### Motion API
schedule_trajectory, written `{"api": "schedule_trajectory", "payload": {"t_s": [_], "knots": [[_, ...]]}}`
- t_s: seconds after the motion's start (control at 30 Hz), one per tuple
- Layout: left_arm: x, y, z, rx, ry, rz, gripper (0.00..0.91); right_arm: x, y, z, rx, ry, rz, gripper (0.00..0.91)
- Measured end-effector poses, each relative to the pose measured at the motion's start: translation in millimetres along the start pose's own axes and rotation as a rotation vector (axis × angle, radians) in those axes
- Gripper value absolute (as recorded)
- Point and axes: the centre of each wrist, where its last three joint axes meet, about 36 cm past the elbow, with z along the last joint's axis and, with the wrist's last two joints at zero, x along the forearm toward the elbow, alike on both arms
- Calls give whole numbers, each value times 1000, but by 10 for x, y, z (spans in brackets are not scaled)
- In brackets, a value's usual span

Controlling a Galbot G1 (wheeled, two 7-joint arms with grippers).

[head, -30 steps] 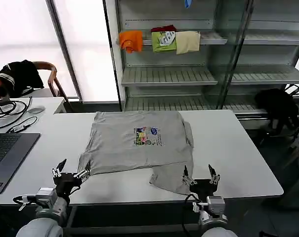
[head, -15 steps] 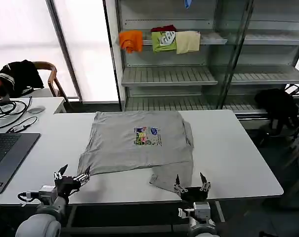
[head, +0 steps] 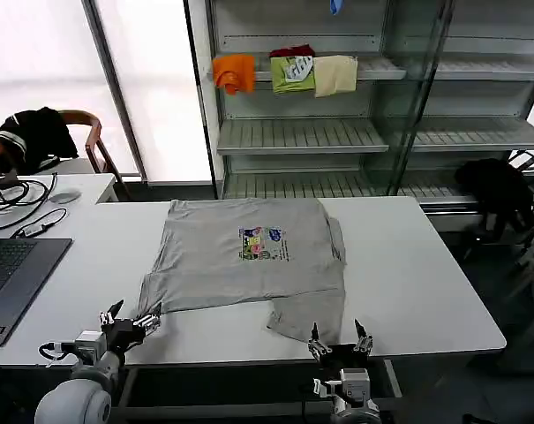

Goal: Fold and organize the clothes.

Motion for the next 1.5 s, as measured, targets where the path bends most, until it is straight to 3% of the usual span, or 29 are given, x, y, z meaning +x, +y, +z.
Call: {"api": "schedule_trajectory", "payload": {"t_s": [0.7, 0.73, 0.77, 0.8, 0.83, 0.87, 0.9, 0.93, 0.97, 1.0, 1.5], "knots": [[-93, -55, 96, -15, 21, 11, 907, -116, 20, 116, -19, 37, -14, 907], [-95, -60, 98, -15, 21, 12, 816, -119, 22, 124, -20, 39, -16, 897], [-99, -68, 102, -16, 22, 12, 746, -125, 26, 132, -23, 41, -20, 826], [-99, -79, 106, -18, 23, 14, 625, -132, 28, 140, -26, 43, -22, 605], [-99, -89, 109, -19, 24, 15, 584, -139, 26, 146, -29, 45, -23, 554], [-96, -99, 114, -21, 25, 17, 443, -145, 23, 156, -32, 47, -24, 443], [-92, -110, 121, -23, 26, 19, 363, -151, 18, 170, -35, 50, -25, 363], [-86, -120, 127, -24, 27, 22, 161, -155, 12, 180, -37, 51, -25, 131], [-82, -129, 133, -26, 29, 24, 91, -157, 11, 193, -38, 53, -27, 20], [-79, -137, 138, -29, 30, 26, 20, -158, 11, 202, -40, 54, -30, 0], [-68, -211, 196, -39, 42, 33, 20, -153, -31, 274, -68, 45, -43, 0]]}}
